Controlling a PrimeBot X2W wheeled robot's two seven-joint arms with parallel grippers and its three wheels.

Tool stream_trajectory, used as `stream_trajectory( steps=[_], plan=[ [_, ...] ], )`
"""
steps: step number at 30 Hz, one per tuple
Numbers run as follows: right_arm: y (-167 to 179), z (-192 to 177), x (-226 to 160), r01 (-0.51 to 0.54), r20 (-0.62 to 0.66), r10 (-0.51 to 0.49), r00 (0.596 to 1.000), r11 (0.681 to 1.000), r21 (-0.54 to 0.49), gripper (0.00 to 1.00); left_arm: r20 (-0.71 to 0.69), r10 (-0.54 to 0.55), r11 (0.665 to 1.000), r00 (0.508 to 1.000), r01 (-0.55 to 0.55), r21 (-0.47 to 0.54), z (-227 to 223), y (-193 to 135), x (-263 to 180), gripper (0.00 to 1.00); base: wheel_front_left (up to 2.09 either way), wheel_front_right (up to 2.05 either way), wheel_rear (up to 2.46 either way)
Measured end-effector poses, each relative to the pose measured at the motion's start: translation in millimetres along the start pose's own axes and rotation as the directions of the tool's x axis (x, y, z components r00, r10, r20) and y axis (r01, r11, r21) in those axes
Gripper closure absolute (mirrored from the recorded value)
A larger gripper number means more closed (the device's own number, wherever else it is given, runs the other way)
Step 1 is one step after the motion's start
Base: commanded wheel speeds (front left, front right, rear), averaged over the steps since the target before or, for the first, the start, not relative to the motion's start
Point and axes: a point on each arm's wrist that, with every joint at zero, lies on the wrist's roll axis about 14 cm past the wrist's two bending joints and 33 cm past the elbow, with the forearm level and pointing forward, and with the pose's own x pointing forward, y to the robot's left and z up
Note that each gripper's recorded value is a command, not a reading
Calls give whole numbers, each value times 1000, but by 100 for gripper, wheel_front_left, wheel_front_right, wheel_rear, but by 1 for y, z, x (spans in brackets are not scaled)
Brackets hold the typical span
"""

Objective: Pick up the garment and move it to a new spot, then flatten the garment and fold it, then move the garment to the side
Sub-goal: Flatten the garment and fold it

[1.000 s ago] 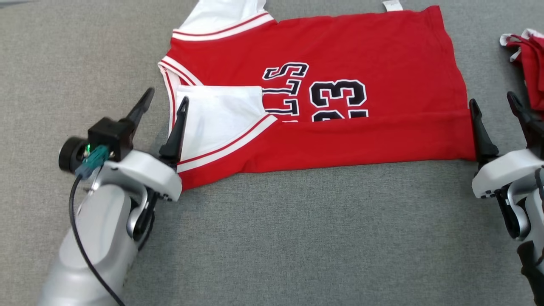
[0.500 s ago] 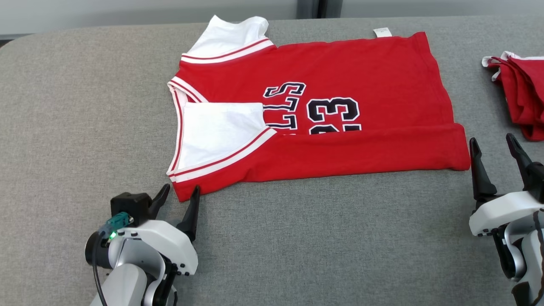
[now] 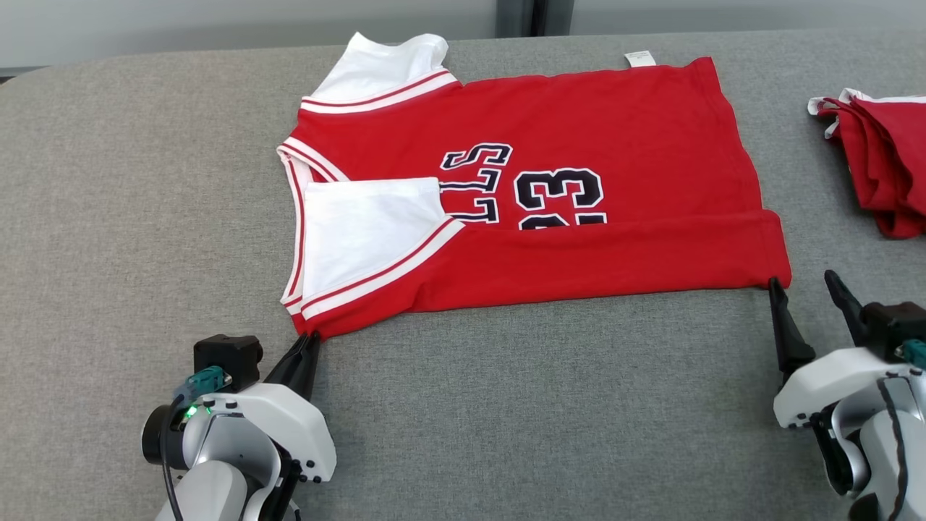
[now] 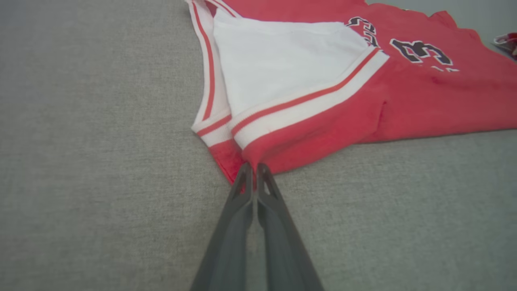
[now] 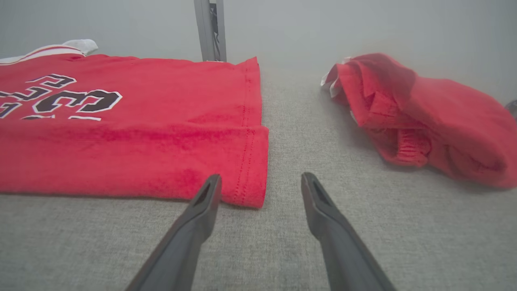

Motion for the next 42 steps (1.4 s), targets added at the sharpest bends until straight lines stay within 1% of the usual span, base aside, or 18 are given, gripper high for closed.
stream_trajectory(
  steps=[4, 6, 7, 9, 10, 11, 12, 13, 14, 23, 32, 42],
  plan=[
    [1, 1, 11, 0, -9, 1, 1000, 999, 48, 1, 1, 5, 1000, 1000, -5, 7, 3, 5, -3, 100, 0, 0, 0],
    [3, -5, 13, -5, -32, 7, 999, 998, 61, 4, 2, 8, 1000, 1000, -8, 8, 4, 6, -4, 100, 0, 0, 0],
    [4, -9, 14, -8, -47, 11, 999, 998, 67, 9, 0, 9, 1000, 1000, -9, 8, 3, 6, -4, 100, 0, 0, 0],
    [8, -13, 18, -19, -64, 23, 998, 997, 76, 24, 0, 13, 1000, 1000, -13, 6, 3, 8, -4, 100, 0, 0, 0],
    [9, -14, 20, -25, -70, 30, 997, 997, 78, 35, -1, 15, 1000, 1000, -15, 7, 3, 9, -4, 100, 0, 0, 0],
    [10, -15, 21, -29, -75, 35, 997, 996, 81, 51, -1, 18, 1000, 1000, -17, 7, 2, 10, -4, 100, 0, 0, 0],
    [11, -17, 23, -33, -85, 40, 996, 996, 82, 62, -1, 19, 1000, 1000, -19, 5, 2, 11, -4, 100, 0, 0, 0],
    [13, -20, 23, -39, -96, 47, 994, 996, 85, 83, -4, 21, 1000, 1000, -21, 5, 2, 11, -4, 100, 0, 0, 0],
    [15, -23, 24, -45, -107, 54, 993, 996, 83, 100, -5, 22, 1000, 1000, -22, 5, 1, 12, -4, 100, 0, 0, 0],
    [13, -22, 20, -67, -111, 76, 991, 995, 77, 100, 9, 20, 1000, 1000, -20, 6, 5, 12, -9, 100, 0, 0, 0],
    [7, -33, -19, -80, -125, 90, 988, 993, 84, 100, 14, 8, 1000, 1000, -8, -1, 3, 8, -41, 100, 0, 0, 0],
    [0, -48, -62, -88, -160, 102, 982, 992, 94, 100, -58, -12, 1000, 998, 12, -7, -17, -5, -79, 100, 0, 0, 0]
  ],
)
